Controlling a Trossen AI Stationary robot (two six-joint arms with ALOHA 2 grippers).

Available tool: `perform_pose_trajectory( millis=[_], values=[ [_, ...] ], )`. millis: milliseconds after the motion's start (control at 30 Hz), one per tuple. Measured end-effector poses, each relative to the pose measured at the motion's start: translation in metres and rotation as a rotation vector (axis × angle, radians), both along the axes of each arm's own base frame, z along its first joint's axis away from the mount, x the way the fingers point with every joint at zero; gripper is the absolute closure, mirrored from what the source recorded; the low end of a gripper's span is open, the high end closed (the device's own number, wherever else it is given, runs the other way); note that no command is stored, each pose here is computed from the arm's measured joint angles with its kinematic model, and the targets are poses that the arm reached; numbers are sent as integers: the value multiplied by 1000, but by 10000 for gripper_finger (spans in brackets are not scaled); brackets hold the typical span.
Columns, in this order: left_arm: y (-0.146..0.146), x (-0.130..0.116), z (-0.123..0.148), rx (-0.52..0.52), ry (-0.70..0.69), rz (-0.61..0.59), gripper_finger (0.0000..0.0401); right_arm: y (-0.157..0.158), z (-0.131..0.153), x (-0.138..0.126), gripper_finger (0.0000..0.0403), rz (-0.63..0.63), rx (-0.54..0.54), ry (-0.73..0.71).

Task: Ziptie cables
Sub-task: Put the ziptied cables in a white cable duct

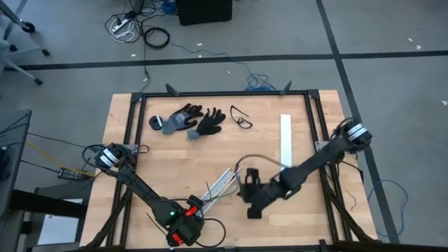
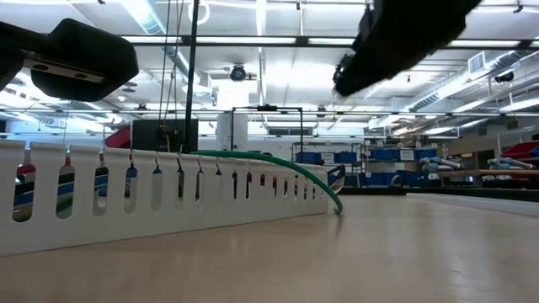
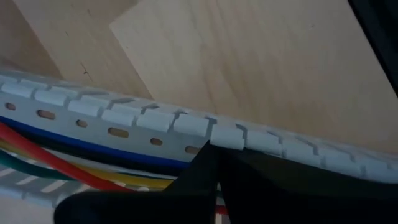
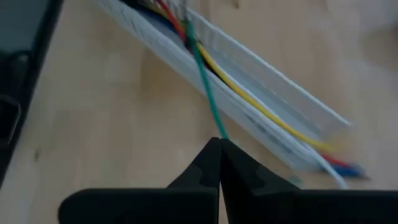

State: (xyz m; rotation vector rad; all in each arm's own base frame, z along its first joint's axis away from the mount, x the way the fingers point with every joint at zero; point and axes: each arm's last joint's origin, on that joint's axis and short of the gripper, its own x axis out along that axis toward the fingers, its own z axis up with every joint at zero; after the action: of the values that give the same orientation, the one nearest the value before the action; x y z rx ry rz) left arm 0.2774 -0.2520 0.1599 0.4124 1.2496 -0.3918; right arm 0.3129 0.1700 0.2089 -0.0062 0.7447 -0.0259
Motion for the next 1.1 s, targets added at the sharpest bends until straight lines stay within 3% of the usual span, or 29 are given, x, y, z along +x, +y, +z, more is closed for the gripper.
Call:
perform_pose_trajectory(
  millis=[200,300,400,500,600,700,867,1100],
  values=[
    [0,0,0,-3,1,0,401,20,-56,19,403,-26,-98,10],
    [0,0,0,-7,1,12,401,28,-70,25,403,-45,-217,14],
    [0,0,0,-9,2,18,401,38,-66,25,403,-16,-324,-7],
    [0,0,0,-12,4,17,401,45,-51,20,403,62,-366,-29],
    [0,0,0,-16,7,17,401,49,-37,16,401,190,-335,-27],
    [0,0,0,-17,8,16,401,48,-28,18,398,293,-222,-23],
    [-1,1,1,-27,1,41,401,35,-26,27,383,348,-146,4],
    [-2,3,1,-39,-26,56,401,29,-25,33,291,468,-38,11]
  ],
)
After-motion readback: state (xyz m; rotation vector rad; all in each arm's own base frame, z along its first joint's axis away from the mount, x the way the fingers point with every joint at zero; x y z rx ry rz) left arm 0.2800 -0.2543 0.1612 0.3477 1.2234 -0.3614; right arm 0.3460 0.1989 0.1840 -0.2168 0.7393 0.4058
